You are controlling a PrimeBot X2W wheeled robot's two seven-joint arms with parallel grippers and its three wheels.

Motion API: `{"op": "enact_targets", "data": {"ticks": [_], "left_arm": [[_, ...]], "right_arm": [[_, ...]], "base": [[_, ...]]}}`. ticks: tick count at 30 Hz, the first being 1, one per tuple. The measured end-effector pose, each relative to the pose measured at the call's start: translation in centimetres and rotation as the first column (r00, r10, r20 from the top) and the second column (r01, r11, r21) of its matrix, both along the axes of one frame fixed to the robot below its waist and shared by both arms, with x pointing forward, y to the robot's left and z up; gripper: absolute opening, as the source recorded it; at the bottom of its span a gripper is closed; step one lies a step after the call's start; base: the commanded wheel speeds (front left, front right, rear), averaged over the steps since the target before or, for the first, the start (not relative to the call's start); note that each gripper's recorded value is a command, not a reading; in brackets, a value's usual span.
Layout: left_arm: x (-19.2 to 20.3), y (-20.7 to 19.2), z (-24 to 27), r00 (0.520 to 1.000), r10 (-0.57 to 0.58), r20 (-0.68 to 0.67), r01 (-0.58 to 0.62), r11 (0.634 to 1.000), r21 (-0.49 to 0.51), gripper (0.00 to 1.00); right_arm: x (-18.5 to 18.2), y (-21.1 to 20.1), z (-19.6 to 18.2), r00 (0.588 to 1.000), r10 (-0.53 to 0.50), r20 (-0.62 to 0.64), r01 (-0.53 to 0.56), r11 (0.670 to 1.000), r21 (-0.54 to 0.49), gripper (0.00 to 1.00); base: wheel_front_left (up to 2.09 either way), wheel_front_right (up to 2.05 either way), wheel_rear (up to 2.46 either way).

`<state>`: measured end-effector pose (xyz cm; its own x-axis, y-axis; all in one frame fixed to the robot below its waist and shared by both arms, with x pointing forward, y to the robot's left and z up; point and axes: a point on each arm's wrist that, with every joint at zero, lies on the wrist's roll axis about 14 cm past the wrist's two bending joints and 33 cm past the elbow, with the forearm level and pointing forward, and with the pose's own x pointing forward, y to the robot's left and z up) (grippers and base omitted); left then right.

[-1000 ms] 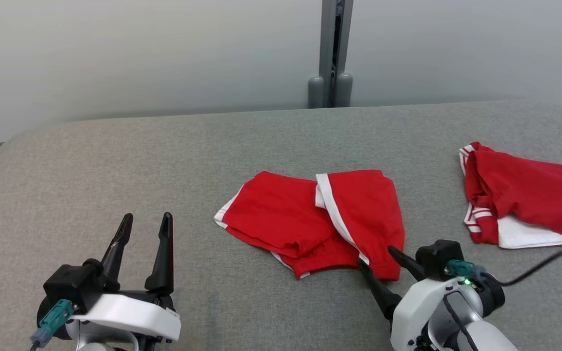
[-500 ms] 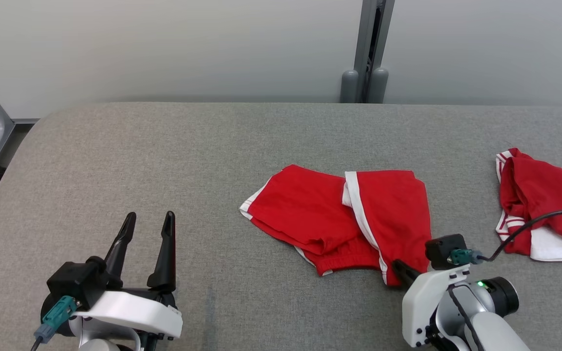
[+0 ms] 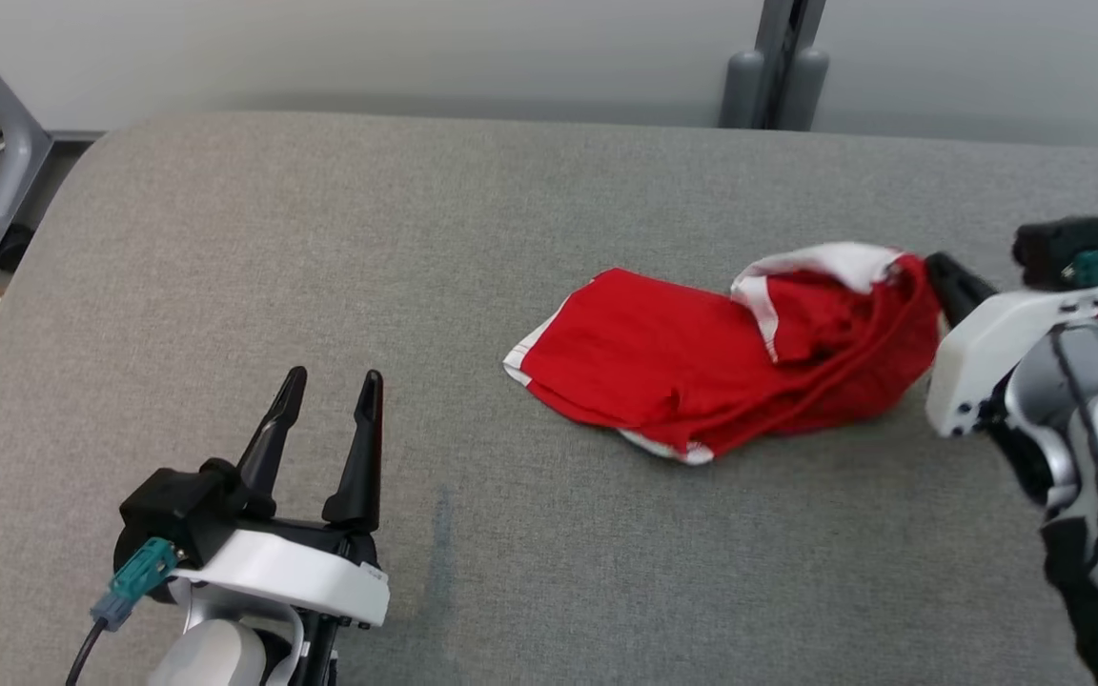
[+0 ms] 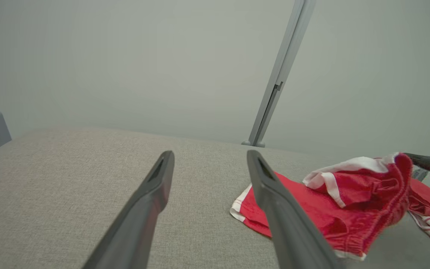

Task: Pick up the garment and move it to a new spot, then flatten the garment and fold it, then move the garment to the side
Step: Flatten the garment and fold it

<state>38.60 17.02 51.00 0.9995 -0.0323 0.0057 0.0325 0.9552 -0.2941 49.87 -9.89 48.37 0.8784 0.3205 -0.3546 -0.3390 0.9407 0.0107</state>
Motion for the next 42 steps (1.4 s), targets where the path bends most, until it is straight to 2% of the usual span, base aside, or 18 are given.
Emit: {"op": "enact_targets", "data": {"ticks": [6,14,15,16,17,22,27,32,36,42], "left_arm": [[1.3,0.0,-1.8,0.999,-0.003,-0.042,0.003,1.0,-0.005,1.0],[2.0,1.0,-3.5,0.996,0.025,-0.081,-0.024,1.0,0.009,1.0],[2.0,1.1,-3.6,0.996,0.028,-0.084,-0.027,1.0,0.011,1.0],[2.0,1.2,-3.7,0.996,0.027,-0.086,-0.026,1.0,0.012,1.0],[2.0,1.2,-3.8,0.996,0.028,-0.088,-0.027,1.0,0.013,1.0],[1.9,0.9,-3.3,0.997,0.019,-0.074,-0.018,1.0,0.014,1.0],[1.6,0.3,-2.0,0.999,0.001,-0.037,-0.001,1.0,0.012,1.0],[0.8,-0.5,-1.0,1.0,-0.019,-0.018,0.019,1.0,0.006,1.0],[0.1,-1.5,0.0,0.999,-0.043,0.005,0.043,0.999,-0.003,1.0],[-0.2,-1.2,0.5,0.999,-0.031,0.015,0.031,0.999,-0.012,1.0]], "right_arm": [[5.5,-2.3,0.2,0.999,-0.044,0.018,0.045,0.999,-0.02,0.0],[10.3,-4.5,-1.0,0.992,-0.117,0.043,0.117,0.993,-0.006,0.0],[10.5,-4.7,-1.4,0.992,-0.123,0.041,0.124,0.992,-0.009,0.25],[10.6,-4.9,-1.9,0.991,-0.129,0.031,0.129,0.991,-0.02,0.9],[10.5,-5.1,-2.4,0.99,-0.136,0.018,0.137,0.99,-0.022,1.0],[9.6,-4.5,-2.4,0.989,-0.145,0.031,0.145,0.989,0.012,1.0],[8.3,-3.4,0.1,0.982,-0.138,0.126,0.128,0.988,0.081,1.0],[5.4,-2.8,1.5,0.974,-0.127,0.189,0.104,0.986,0.13,1.0],[2.6,-0.6,3.1,0.971,-0.054,0.233,0.018,0.988,0.154,1.0],[1.8,4.2,3.4,0.979,0.079,0.186,-0.114,0.976,0.183,1.0]], "base": [[0.0,0.0,0.0],[0.0,0.0,0.0],[0.0,0.0,0.0],[0.0,0.0,0.0],[0.0,0.0,0.0],[0.0,0.0,0.0],[0.0,0.0,0.0],[0.0,0.0,0.0],[0.0,0.0,0.0],[0.0,0.0,0.0]]}}
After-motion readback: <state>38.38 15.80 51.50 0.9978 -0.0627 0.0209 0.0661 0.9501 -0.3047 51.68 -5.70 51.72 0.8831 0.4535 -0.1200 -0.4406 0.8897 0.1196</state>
